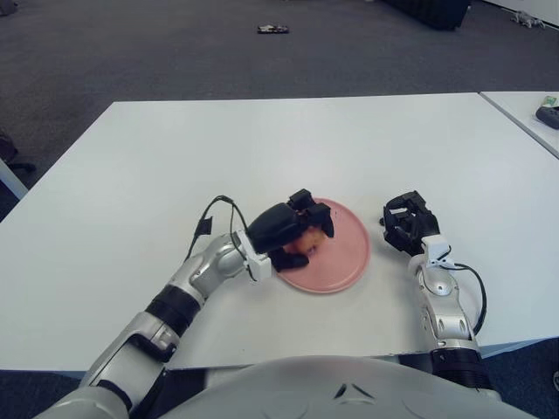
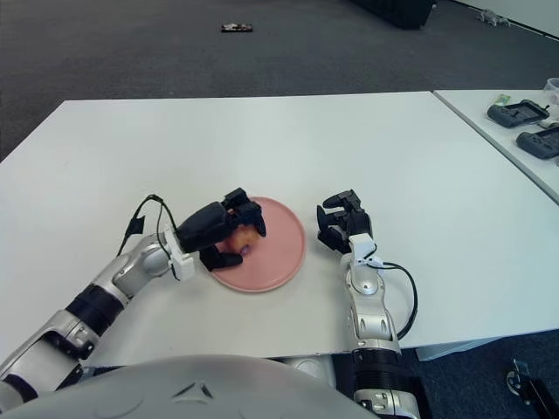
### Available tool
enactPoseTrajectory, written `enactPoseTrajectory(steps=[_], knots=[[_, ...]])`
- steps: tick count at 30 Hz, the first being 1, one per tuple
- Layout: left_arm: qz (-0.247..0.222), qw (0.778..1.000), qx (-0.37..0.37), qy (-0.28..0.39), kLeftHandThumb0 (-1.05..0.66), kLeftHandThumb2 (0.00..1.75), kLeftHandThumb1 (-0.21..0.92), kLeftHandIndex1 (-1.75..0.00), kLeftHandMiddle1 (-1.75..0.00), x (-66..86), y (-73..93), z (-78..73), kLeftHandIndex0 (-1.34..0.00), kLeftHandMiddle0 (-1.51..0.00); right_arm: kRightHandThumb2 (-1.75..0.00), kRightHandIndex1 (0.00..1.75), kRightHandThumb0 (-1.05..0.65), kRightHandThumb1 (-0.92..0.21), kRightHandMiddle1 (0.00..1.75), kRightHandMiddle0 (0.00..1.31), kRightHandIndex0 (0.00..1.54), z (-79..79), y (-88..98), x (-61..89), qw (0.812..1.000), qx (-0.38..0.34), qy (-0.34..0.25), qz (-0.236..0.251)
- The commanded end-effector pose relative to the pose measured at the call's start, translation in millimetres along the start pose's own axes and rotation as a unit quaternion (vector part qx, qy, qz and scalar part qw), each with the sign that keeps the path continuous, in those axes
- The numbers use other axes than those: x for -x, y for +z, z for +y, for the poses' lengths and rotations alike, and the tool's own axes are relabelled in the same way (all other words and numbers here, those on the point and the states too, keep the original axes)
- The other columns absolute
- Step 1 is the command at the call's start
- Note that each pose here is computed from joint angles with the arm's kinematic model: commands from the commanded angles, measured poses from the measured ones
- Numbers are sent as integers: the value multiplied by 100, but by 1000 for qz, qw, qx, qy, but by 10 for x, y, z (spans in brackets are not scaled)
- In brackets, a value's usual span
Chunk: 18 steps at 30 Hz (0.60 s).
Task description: Put the apple into the plate.
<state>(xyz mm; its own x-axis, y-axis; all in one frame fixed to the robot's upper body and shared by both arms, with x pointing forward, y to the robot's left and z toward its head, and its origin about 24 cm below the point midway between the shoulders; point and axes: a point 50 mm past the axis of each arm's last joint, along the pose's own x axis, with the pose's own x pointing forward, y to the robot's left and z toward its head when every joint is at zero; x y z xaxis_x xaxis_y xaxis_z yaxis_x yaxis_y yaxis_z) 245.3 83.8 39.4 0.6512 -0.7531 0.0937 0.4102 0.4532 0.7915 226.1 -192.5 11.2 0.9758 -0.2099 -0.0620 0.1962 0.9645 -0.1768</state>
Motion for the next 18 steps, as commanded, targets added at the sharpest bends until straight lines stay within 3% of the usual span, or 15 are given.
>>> enactPoseTrajectory(steps=[1, 13, 18], knots=[[23, 998, 9, 53, -44, 129, 23, -129, -120, 45, -29, 132, 0, 0, -82, 138, -37, -71, 175, 31, 50, -10, -44, 6, 1000, 5, 1, 14], [47, 981, 50, 182, -41, 131, 15, -121, -112, 145, -53, 327, 0, 0, -85, 141, -38, -69, 175, 33, 49, -12, -46, 7, 1000, 0, 3, 17], [60, 961, 115, 246, -41, 132, 11, -121, -107, 220, -70, 383, 0, 0, -88, 141, -38, -67, 175, 34, 49, -9, -35, 12, 1000, -1, 3, 14]])
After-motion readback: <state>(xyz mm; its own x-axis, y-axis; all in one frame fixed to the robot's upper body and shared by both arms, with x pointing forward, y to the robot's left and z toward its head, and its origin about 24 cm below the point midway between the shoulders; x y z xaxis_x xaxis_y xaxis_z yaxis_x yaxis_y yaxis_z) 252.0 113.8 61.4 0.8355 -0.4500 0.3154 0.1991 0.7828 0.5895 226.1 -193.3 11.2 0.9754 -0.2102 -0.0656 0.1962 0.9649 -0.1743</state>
